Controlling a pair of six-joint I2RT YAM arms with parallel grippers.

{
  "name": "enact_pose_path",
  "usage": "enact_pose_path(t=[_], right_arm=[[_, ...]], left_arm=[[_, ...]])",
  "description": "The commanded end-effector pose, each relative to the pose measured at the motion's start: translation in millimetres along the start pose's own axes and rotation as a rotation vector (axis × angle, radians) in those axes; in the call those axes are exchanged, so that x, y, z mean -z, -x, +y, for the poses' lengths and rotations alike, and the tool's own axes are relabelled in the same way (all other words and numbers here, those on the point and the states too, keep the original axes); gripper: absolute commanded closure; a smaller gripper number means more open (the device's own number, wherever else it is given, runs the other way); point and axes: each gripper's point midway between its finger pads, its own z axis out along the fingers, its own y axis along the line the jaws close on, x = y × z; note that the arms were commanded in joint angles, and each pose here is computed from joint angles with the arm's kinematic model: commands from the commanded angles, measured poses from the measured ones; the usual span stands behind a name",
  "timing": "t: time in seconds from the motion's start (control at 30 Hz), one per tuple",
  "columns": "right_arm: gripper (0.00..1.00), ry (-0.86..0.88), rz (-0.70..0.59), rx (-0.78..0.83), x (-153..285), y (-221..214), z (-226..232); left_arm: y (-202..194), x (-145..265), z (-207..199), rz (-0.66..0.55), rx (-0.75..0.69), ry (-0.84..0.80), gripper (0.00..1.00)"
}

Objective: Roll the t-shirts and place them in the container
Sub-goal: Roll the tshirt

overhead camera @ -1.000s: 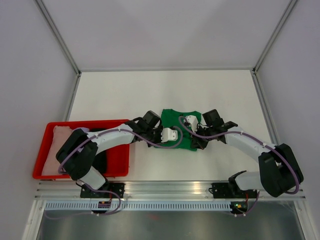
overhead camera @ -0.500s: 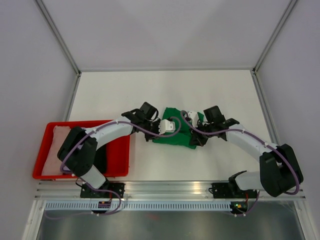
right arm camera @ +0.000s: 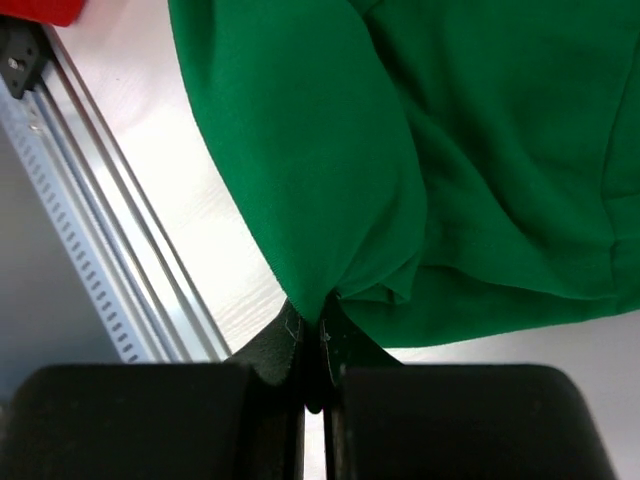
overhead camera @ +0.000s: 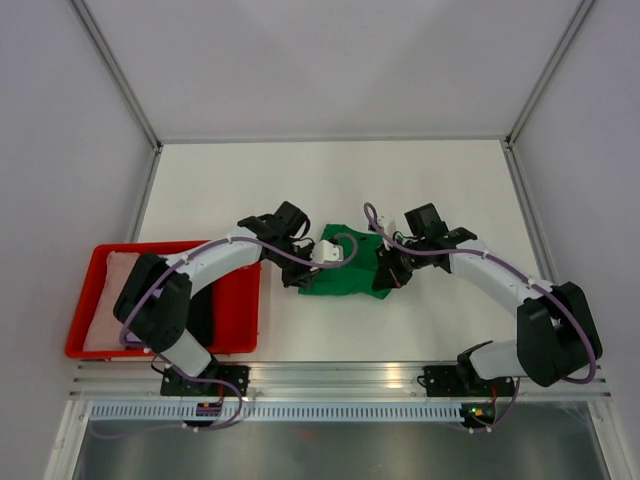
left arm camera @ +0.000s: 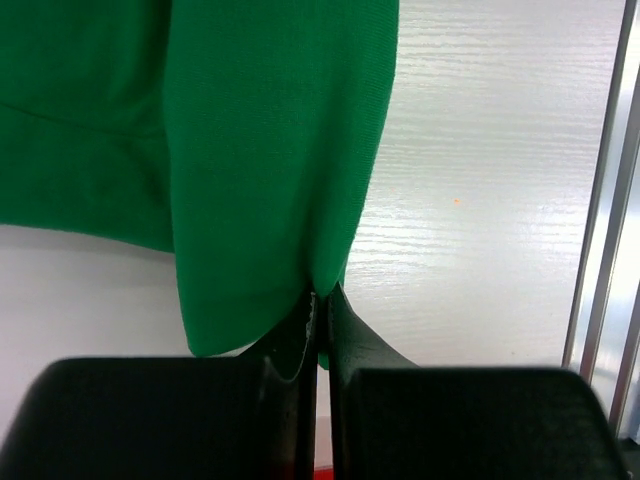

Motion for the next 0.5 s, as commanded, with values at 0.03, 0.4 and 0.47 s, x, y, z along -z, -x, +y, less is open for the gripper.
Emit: enact_pose_path(t=[0.03, 0.4, 0.47], right_arm=[[1.0, 0.078, -0.072, -0.096, 10.1, 14.0, 25.4], [0.98, 0.062, 0.041, -0.354, 3.3, -42.0, 32.8], [0.96, 0.026, 0.054, -0.397, 0.4, -52.7, 27.9]], left_arm=[[6.6, 9.6, -7.3, -0.014, -0.051, -0.058, 0.98], [7.4, 11.5, -18.7, -0.011, -0.07, -0.141, 0.98], [10.1, 9.6, -18.2, -0.014, -0.064, -0.161, 0.98]])
